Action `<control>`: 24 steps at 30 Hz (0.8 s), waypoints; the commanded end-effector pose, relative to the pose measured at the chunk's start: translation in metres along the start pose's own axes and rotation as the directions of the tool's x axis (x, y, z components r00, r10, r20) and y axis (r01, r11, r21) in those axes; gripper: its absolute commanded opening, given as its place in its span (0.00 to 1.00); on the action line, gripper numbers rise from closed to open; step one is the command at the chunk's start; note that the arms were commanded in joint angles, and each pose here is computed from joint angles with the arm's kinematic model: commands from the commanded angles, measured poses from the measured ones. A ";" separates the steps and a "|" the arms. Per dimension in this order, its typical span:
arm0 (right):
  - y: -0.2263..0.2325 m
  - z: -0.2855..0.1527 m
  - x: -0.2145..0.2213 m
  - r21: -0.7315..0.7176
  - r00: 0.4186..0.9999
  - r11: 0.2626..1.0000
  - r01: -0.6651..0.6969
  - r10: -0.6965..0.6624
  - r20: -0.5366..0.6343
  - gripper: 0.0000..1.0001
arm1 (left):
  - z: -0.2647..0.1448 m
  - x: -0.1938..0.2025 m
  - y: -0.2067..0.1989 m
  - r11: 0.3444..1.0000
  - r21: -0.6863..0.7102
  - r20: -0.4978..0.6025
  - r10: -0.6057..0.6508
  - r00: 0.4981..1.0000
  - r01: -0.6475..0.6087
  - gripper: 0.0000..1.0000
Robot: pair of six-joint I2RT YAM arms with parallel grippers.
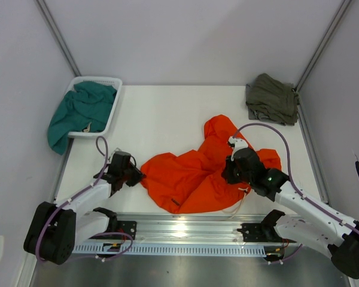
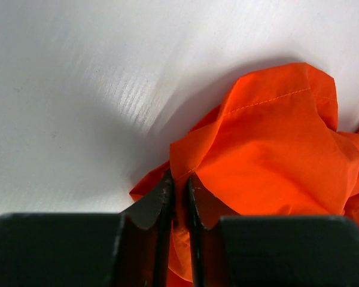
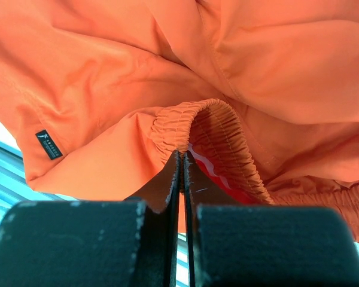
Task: Fold and stack the shorts
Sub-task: Flatten the shorts out
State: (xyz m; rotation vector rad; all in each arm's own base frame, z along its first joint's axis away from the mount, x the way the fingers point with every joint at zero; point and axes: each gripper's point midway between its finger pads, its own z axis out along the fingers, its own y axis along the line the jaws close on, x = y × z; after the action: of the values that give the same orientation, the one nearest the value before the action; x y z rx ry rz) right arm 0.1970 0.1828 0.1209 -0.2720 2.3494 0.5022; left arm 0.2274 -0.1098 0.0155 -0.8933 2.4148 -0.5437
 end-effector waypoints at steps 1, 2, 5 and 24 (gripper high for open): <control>0.009 -0.002 -0.011 -0.038 0.999 0.999 -0.012 0.014 0.047 0.00 | 0.001 0.005 0.012 0.999 -0.038 -0.016 0.003 1.000 -0.004 0.16; 0.009 -0.002 -0.010 -0.038 0.999 0.999 -0.012 0.014 0.043 0.00 | 0.000 0.004 0.011 0.999 -0.036 -0.015 0.008 1.000 -0.008 0.17; 0.008 -0.002 -0.011 -0.031 0.999 0.999 -0.011 0.012 0.047 0.00 | -0.007 -0.007 0.010 0.998 -0.049 0.034 0.026 0.999 -0.025 0.14; 0.030 -0.161 -0.186 -0.119 0.653 0.991 0.060 0.052 0.756 0.00 | -0.108 -0.174 -0.089 0.973 -0.095 0.332 0.231 0.914 -0.212 0.00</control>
State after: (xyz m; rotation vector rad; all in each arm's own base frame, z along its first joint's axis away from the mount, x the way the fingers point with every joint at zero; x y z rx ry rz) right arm 0.2208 0.1634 0.2955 -0.1238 1.7297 0.6275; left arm 0.3134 -0.0501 0.1809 -0.7106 2.1814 -0.2451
